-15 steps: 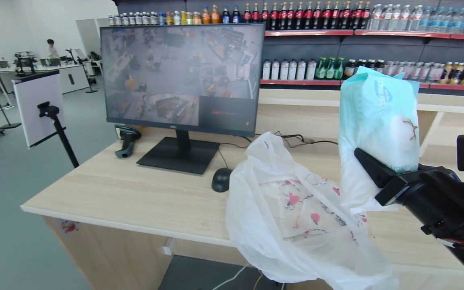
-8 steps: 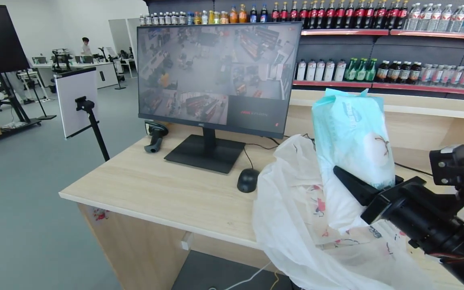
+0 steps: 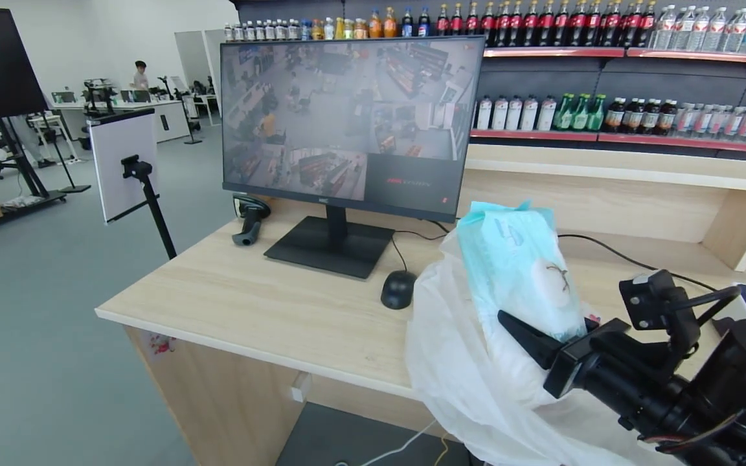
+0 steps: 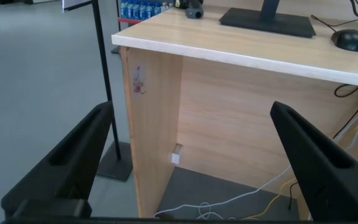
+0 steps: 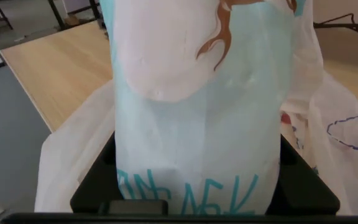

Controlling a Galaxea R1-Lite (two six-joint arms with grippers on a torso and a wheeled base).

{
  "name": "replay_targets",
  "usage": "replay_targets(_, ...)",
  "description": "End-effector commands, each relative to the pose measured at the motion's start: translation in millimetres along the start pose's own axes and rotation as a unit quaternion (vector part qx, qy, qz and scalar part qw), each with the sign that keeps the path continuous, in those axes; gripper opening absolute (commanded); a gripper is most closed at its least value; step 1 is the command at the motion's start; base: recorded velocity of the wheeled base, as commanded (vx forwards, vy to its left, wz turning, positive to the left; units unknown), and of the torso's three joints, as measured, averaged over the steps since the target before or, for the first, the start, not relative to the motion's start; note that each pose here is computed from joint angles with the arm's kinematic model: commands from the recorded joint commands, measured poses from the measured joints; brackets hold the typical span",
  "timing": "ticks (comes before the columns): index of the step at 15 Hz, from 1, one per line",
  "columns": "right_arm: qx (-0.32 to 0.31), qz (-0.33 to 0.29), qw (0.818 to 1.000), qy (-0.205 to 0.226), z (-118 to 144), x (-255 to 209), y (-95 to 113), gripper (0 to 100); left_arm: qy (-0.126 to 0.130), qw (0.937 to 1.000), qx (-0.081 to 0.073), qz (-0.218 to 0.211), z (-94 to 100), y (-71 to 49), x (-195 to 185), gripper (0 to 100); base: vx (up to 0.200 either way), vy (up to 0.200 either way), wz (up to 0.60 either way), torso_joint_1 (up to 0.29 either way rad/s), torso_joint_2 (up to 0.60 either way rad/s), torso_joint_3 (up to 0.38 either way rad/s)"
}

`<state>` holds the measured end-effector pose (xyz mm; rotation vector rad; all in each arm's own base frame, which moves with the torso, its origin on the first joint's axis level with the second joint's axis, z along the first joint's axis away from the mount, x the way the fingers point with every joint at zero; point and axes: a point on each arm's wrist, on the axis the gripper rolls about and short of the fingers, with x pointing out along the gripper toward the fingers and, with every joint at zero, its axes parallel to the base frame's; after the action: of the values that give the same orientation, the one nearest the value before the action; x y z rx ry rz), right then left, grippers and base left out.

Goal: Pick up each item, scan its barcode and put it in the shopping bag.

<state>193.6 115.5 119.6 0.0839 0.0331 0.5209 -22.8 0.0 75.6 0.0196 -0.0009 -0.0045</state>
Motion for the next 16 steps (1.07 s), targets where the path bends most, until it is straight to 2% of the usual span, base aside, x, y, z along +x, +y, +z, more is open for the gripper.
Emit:
replay_targets(1,0.000,-0.009,0.999,0.033,-14,5,-4,0,0.000,1.0000,0.000,0.000,0.0,0.0,0,100,0.000,0.000,0.00,0.000,0.00,0.000)
replay_targets(3,-0.002,-0.053,0.997,0.055,-24,6,-23,0,0.000,1.0000,0.000,0.000,0.0,0.0,0,100,0.000,0.000,0.00,0.000,0.00,0.000)
replay_targets(5,-0.012,-0.102,0.994,0.049,-22,8,-48,0,0.000,1.0000,0.000,0.000,0.0,0.0,0,100,0.000,0.000,0.00,0.000,0.00,0.000)
replay_targets(8,-0.009,-0.138,0.989,0.047,-21,4,-65,0,0.000,1.0000,0.000,0.000,0.0,0.0,0,100,0.000,0.000,0.00,0.000,0.00,0.000)
replay_targets(11,-0.008,-0.161,0.986,0.044,-19,0,-75,0,0.000,1.0000,0.000,0.000,0.0,0.0,0,100,0.000,0.000,0.00,0.000,0.00,0.000)
replay_targets(13,-0.015,-0.156,0.987,0.026,-12,5,-74,0,0.000,1.0000,0.000,0.000,0.0,0.0,0,100,0.000,0.000,0.00,0.000,0.00,0.000)
replay_targets(14,-0.024,-0.139,0.990,-0.012,2,16,-67,0,0.000,1.0000,0.001,0.000,0.0,0.0,0,100,0.000,0.000,0.00,0.000,0.00,0.000)
replay_targets(16,-0.016,-0.138,0.990,-0.028,8,19,-62,0,0.000,1.0000,0.000,0.000,0.0,0.0,0,100,0.000,0.000,0.00,0.000,0.00,0.000)
